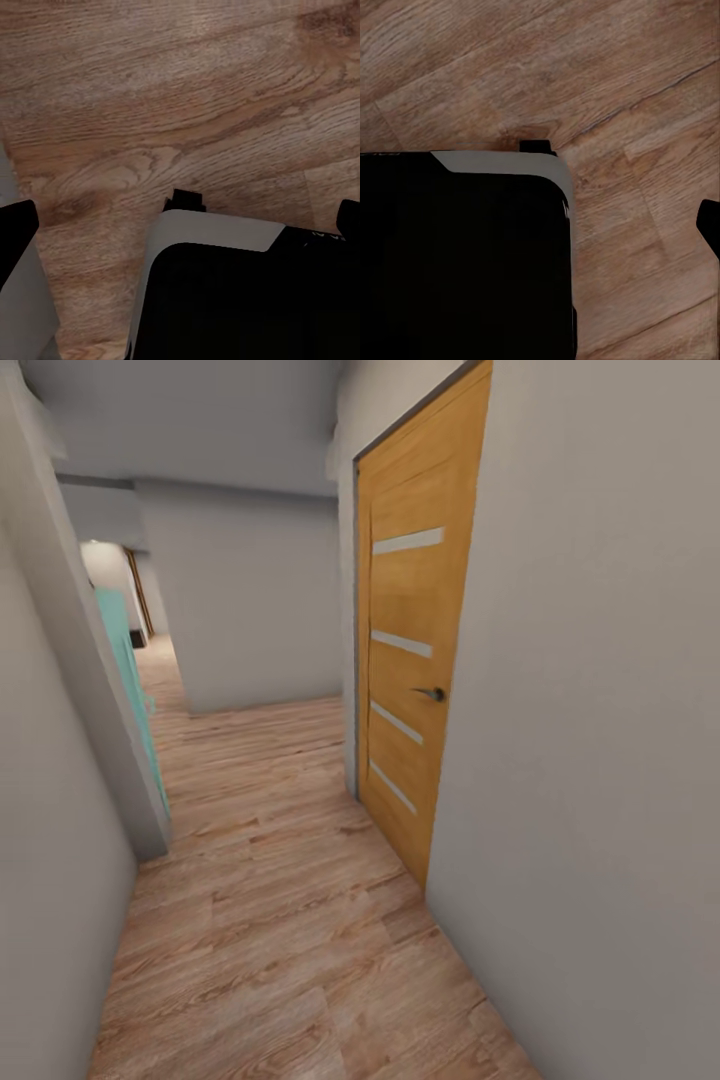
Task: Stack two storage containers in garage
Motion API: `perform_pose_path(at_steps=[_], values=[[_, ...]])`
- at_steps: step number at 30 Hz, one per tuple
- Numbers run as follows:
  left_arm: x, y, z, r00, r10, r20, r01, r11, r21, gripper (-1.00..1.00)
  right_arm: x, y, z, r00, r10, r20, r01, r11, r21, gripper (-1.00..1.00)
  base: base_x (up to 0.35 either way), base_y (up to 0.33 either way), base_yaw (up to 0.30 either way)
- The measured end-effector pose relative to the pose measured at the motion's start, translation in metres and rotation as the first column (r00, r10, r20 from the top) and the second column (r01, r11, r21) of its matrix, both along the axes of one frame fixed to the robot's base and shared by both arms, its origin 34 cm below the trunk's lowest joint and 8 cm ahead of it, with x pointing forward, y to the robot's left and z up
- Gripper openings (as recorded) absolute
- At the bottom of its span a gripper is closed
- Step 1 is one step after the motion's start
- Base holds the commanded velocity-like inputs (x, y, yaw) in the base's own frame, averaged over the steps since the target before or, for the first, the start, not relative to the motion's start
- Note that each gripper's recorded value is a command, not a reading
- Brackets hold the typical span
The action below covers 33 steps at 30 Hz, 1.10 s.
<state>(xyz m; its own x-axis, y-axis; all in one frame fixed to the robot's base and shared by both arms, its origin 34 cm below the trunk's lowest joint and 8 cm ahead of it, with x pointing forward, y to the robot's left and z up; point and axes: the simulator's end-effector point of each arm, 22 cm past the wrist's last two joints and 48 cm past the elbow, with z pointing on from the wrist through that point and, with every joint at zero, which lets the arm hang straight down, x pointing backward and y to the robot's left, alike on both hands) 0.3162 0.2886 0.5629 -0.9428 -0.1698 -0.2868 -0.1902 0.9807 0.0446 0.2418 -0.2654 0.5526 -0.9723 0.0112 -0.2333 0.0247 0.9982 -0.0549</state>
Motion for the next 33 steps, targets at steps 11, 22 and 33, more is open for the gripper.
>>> perform_pose_path(at_steps=[11, 22, 33], values=[[-0.0001, 0.0006, 0.0000, 1.000, 0.000, -0.001, 0.000, 1.000, 0.001, 1.00, 0.0000, 0.0000, 0.0000, 1.000, 0.000, 0.000, 0.000, 1.000, 0.000, 1.00, 0.242, 0.000, 0.273], [-0.0003, 0.0006, -0.0001, 1.000, 0.001, -0.001, -0.001, 1.000, 0.001, 1.00, 0.0000, 0.0000, 0.0000, 1.000, 0.000, 0.000, 0.000, 1.000, 0.000, 1.00, 0.242, 0.000, 0.273], [-0.0003, 0.0003, -0.0001, 1.000, 0.000, -0.001, 0.000, 1.000, 0.000, 1.00, 0.0000, -0.0011, 0.0000, 1.000, -0.002, 0.000, 0.002, 1.000, -0.001, 1.00, 0.242, 0.000, 0.273]])
